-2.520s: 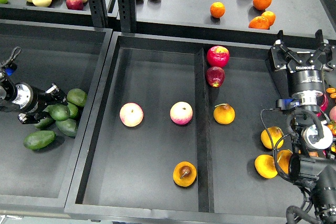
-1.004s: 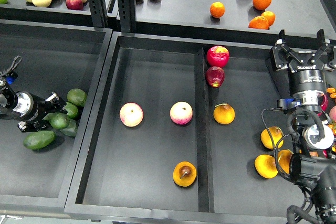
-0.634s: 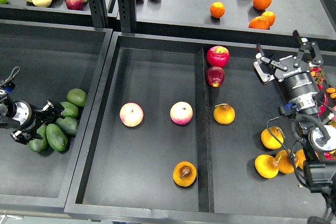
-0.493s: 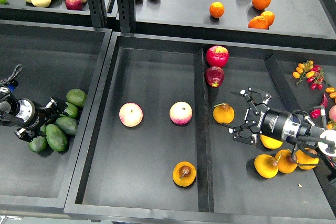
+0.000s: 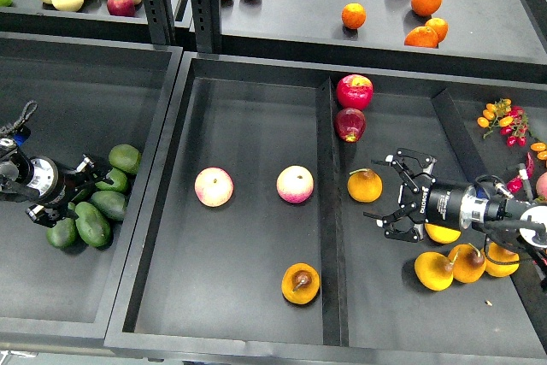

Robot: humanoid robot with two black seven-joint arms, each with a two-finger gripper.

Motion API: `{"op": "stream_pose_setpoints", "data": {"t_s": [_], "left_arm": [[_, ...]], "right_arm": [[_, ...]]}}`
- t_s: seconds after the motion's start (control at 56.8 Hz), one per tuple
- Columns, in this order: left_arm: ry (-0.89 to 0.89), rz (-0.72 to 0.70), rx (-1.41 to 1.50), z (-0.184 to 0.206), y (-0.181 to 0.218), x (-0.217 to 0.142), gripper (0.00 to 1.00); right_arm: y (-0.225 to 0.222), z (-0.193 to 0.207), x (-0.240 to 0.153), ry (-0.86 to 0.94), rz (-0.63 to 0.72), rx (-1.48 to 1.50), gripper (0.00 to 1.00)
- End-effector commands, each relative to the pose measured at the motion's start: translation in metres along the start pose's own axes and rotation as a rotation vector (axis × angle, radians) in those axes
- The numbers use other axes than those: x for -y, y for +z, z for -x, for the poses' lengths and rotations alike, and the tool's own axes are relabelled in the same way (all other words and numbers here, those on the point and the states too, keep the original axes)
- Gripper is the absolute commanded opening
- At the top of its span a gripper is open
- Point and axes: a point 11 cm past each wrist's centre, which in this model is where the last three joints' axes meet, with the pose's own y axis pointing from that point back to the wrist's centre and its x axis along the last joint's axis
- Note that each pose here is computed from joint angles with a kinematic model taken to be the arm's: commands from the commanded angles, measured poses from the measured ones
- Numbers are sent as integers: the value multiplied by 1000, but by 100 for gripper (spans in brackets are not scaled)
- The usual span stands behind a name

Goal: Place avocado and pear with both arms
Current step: 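Move the right gripper toward the halved brown pear in the middle bin, then close the right gripper on the halved pear and lift it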

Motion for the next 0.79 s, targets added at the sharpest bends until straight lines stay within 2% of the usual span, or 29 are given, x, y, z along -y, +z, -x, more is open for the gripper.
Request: {"op": "stream_pose_setpoints", "data": {"t_s": [0.0,0.282,0.476,0.775], "left_arm": [[-3,-1,-3,1,-1,1,99],[0,-5,-9,0,-3,1,99],[-2,0,-19,0,-4,1,99],[-4,2,-21,0,-4,2,99]], "right_arm": [[-10,14,14,-24,17,-44,99],[-17,56,49,-111,80,-131,99],[-1,87,77,-182,141,-158,99],[5,99,98,-191,160,-144,99]]}}
